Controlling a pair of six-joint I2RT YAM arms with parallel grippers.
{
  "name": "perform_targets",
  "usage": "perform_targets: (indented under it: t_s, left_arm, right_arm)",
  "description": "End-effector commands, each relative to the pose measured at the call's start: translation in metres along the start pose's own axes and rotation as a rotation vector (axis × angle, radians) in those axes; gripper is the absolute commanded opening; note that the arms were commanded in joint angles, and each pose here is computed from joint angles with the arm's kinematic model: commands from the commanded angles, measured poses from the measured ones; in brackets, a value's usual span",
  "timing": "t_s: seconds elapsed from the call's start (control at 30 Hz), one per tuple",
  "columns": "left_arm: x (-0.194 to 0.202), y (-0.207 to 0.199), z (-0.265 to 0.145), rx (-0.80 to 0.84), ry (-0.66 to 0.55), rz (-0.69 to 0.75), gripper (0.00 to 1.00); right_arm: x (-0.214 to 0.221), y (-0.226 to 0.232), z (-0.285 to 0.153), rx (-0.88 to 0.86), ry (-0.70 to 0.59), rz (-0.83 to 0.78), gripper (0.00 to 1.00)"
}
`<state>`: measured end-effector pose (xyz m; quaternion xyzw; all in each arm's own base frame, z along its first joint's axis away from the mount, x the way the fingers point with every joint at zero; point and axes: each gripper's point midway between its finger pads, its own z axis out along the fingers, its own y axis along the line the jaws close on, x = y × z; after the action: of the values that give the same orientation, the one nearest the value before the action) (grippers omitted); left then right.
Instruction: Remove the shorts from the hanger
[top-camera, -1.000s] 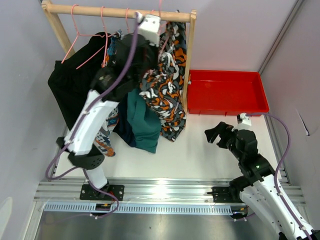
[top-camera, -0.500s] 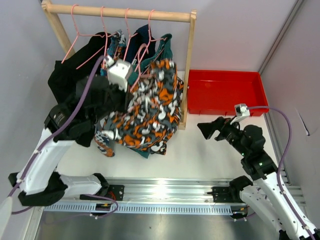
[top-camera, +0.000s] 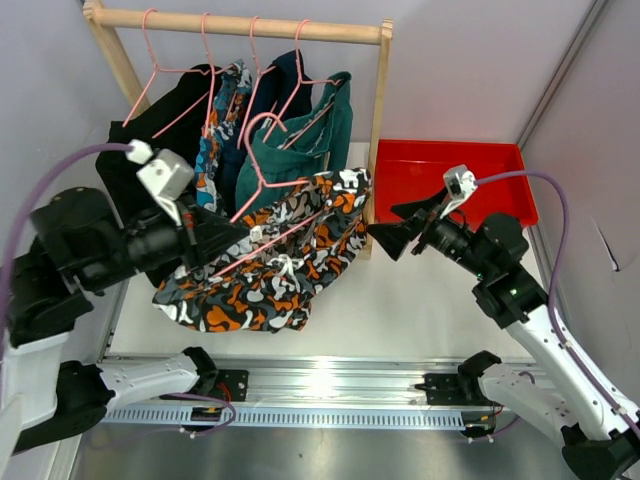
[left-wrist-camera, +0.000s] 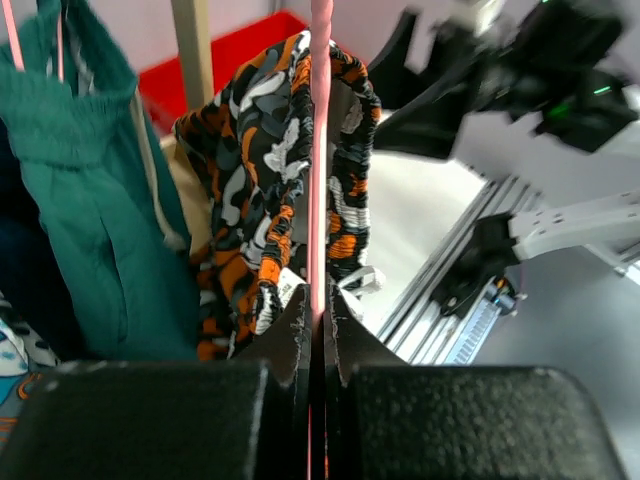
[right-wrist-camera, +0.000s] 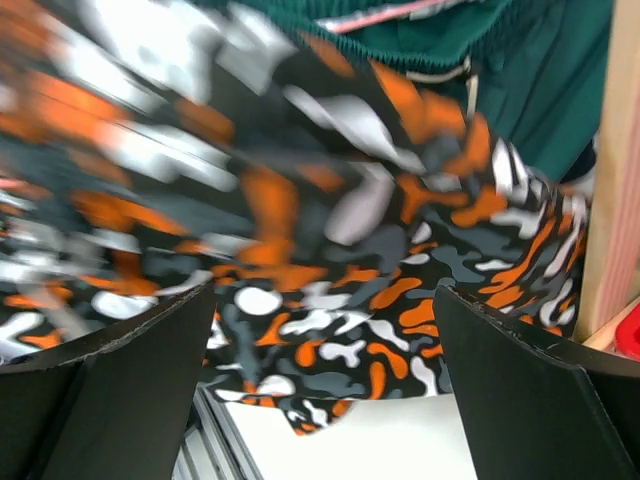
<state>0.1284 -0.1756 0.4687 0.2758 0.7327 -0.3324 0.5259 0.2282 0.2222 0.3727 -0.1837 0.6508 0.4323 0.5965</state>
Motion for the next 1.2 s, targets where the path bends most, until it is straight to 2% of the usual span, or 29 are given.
perform_targets:
  t_s: [0.0, 0.4, 0.47, 0.5, 0.53, 0.57, 0.73, 0.87, 1.07, 1.17]
  left_arm:
    - [-0.023, -0.020, -0.012, 0.085, -0.060, -0.022, 0.00]
    - [-0.030, -0.039, -0.024, 0.187, -0.095, -0.032, 0.00]
    - [-0.032, -0.039, -0.026, 0.190, -0.106, -0.034, 0.00]
    - [-0.032, -0.040, -0.028, 0.193, -0.108, -0.033, 0.00]
    - [-0.031, -0.040, -0.029, 0.191, -0.107, -0.032, 0.00]
    - [-0.031, -0.037, -0.028, 0.177, -0.108, -0.032, 0.00]
    - [-0.009, -0.014, -0.018, 0.061, -0.033, -0.037, 0.00]
    - [0.032, 0.003, 0.004, -0.013, 0.094, -0.046, 0.00]
    - [0.090, 0.005, 0.020, 0.017, 0.214, -0.074, 0.00]
    - [0.115, 0.003, 0.019, 0.039, 0.260, -0.089, 0.00]
  right_arm:
    - [-0.011, 0.010, 0.008, -0.044, -0.038, -0.045, 1.00]
    - [0.000, 0.007, 0.040, -0.032, -0.063, -0.070, 0.99]
    - [0.005, 0.007, 0.050, -0.051, -0.057, -0.066, 0.92]
    - [0.007, 0.008, 0.053, -0.061, -0.053, -0.061, 0.69]
    - [0.010, 0.009, 0.057, -0.083, -0.050, -0.064, 0.10]
    - [0.010, 0.008, 0.059, -0.072, -0.051, -0.059, 0.00]
    - [-0.008, -0.003, 0.049, 0.014, -0.113, -0.101, 0.00]
    - [-0.048, -0.007, 0.027, 0.098, -0.194, -0.166, 0.00]
    - [-0.089, -0.042, 0.001, 0.266, -0.242, -0.225, 0.00]
    - [-0.109, -0.076, -0.011, 0.394, -0.266, -0.193, 0.00]
